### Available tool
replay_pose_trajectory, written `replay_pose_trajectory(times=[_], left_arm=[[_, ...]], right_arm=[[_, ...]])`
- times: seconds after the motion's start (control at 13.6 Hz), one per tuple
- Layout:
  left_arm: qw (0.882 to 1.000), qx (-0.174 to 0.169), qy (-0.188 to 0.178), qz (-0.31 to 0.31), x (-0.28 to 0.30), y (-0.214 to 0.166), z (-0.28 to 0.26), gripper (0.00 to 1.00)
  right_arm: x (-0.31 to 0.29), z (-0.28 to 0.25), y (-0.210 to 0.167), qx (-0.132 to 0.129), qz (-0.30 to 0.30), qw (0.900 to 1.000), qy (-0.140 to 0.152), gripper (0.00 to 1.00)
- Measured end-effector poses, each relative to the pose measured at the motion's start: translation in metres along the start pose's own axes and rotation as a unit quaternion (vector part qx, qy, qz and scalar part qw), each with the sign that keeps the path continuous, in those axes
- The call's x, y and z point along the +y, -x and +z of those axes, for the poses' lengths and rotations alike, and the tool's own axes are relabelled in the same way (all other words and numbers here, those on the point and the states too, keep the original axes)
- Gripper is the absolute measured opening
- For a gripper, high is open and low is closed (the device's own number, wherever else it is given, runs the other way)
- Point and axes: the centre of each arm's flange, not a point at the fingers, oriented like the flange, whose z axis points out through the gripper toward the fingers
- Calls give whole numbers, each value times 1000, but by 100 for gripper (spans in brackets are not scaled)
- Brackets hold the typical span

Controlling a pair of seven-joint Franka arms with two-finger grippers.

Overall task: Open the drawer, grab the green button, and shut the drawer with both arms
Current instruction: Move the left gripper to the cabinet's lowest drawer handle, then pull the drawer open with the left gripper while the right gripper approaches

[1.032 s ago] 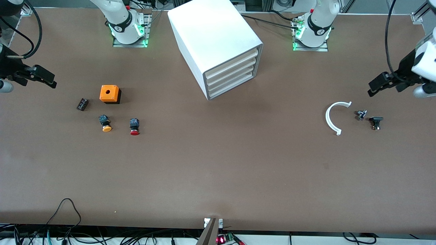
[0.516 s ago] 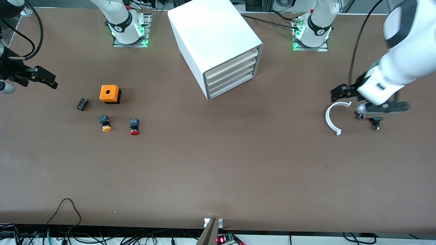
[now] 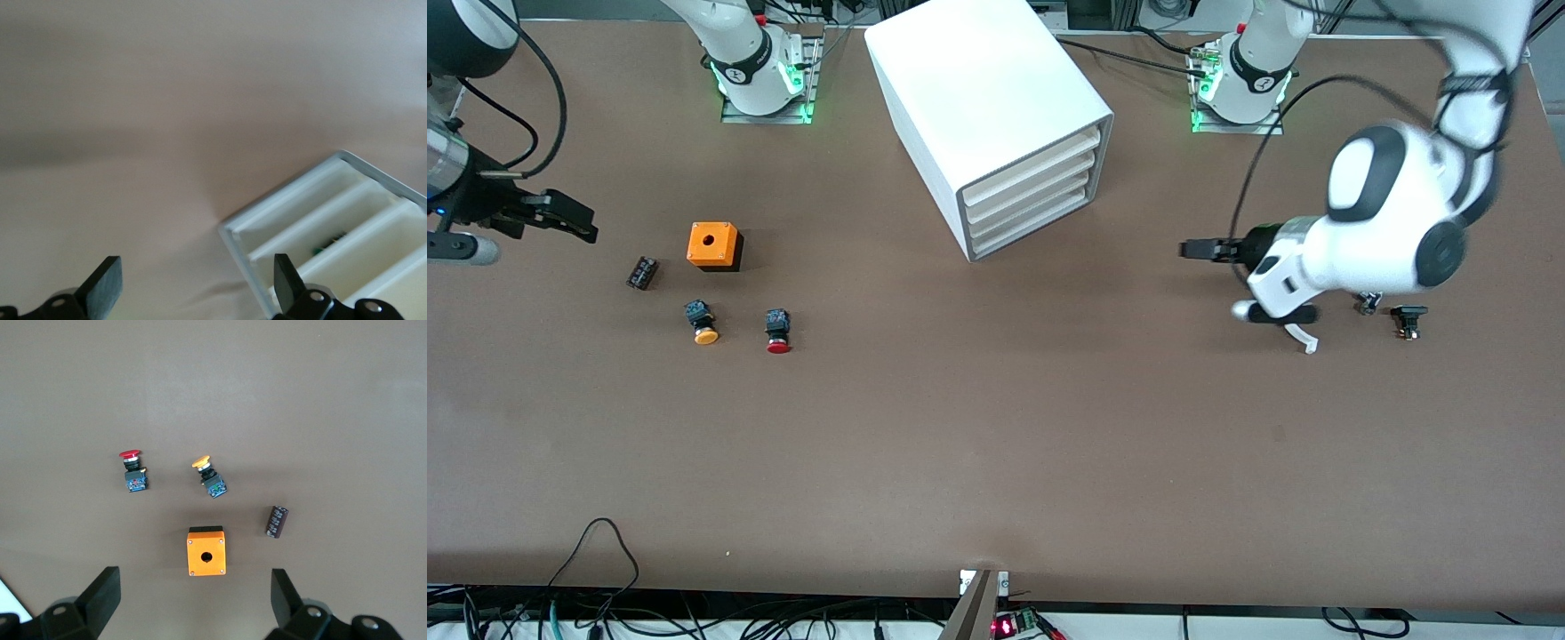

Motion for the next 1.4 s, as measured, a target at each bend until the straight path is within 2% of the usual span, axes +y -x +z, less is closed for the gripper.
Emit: replay_pose_trajectory(times=[0.15, 0.29, 0.44, 0.74, 0.96, 1.4], left_arm=[[997, -33, 68, 5, -16, -16, 54, 100], [987, -70, 141, 24, -16, -21, 105, 100], [977, -96, 186, 37, -2, -13, 158, 100], [973, -137, 176, 58, 32, 19, 234, 100], [966, -159, 196, 59, 41, 32, 266, 97], [964, -158, 202, 64, 42, 39, 296, 88]], right_arm=[[-1, 7, -3, -6, -1, 1000, 0, 100], [-2, 11, -6, -10, -1, 1000, 1, 100], [-2, 15, -7, -12, -1, 1000, 1, 100], [-4, 23, -11, -19, -1, 1000, -3, 100], [-8, 31, -14, -27, 1, 999, -20, 100], [-15, 42, -19, -36, -4, 999, -23, 100]])
